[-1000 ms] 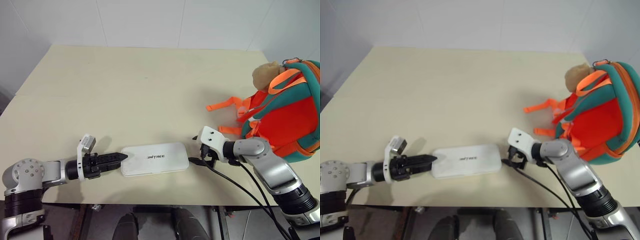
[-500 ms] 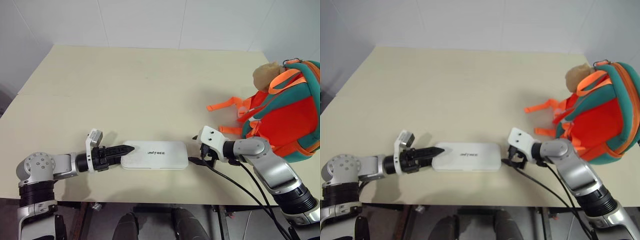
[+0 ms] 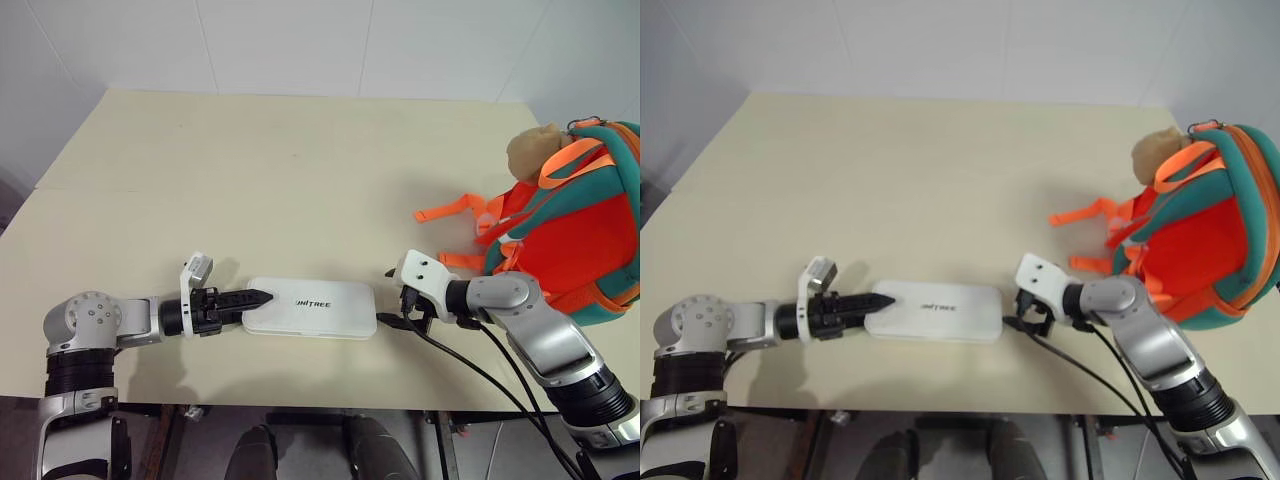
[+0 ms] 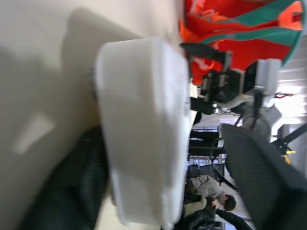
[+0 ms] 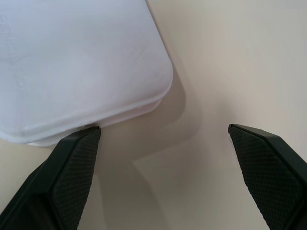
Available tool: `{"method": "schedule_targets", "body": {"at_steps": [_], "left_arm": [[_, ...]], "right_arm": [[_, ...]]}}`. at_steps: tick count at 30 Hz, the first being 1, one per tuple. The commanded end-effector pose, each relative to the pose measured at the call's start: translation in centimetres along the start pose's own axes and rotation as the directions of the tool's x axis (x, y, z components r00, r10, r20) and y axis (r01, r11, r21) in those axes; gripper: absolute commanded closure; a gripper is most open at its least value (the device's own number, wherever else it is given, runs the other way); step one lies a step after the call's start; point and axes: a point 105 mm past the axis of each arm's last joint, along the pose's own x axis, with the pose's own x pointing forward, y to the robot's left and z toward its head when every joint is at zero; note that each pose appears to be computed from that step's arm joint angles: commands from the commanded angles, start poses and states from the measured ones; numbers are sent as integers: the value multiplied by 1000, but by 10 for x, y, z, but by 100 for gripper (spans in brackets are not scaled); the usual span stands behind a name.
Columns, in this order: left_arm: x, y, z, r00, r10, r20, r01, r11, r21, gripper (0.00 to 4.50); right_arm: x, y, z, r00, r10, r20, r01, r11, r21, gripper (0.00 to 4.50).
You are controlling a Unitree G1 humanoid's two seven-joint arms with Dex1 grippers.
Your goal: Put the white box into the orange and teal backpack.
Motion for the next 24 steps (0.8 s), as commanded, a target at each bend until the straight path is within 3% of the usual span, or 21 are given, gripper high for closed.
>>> {"method": "schedule_targets", "body": {"at_steps": [1,3,5,11,15,18,24], "left_arm": [[3,1,1,1000,1,-10,-1,1000,1,224],[4,2,2,1000,5,-10,-5,1000,1,284],[5,2,3,1000,4,-11,-4,1000,5,312],[1,-3,17,999,-2,42,1,1000,18,314],[-13,-8,37,988,-15,155,10,1000,30,314],[-29,-21,60,956,-40,291,6,993,115,315],[-33,-48,75,913,-98,396,-14,962,272,315]], "right_arm": [[-2,-3,7,1000,-10,18,10,1000,-27,0],[-2,-3,7,1000,-9,17,10,1000,-26,0],[-2,-3,7,1000,-10,17,10,1000,-26,0],[-2,-3,7,1000,-12,19,13,1000,-28,0],[-5,-8,11,998,-45,38,46,998,-31,0],[-9,-21,16,989,-130,75,131,991,-17,0],[-13,-29,20,968,-221,118,219,975,29,0]]}}
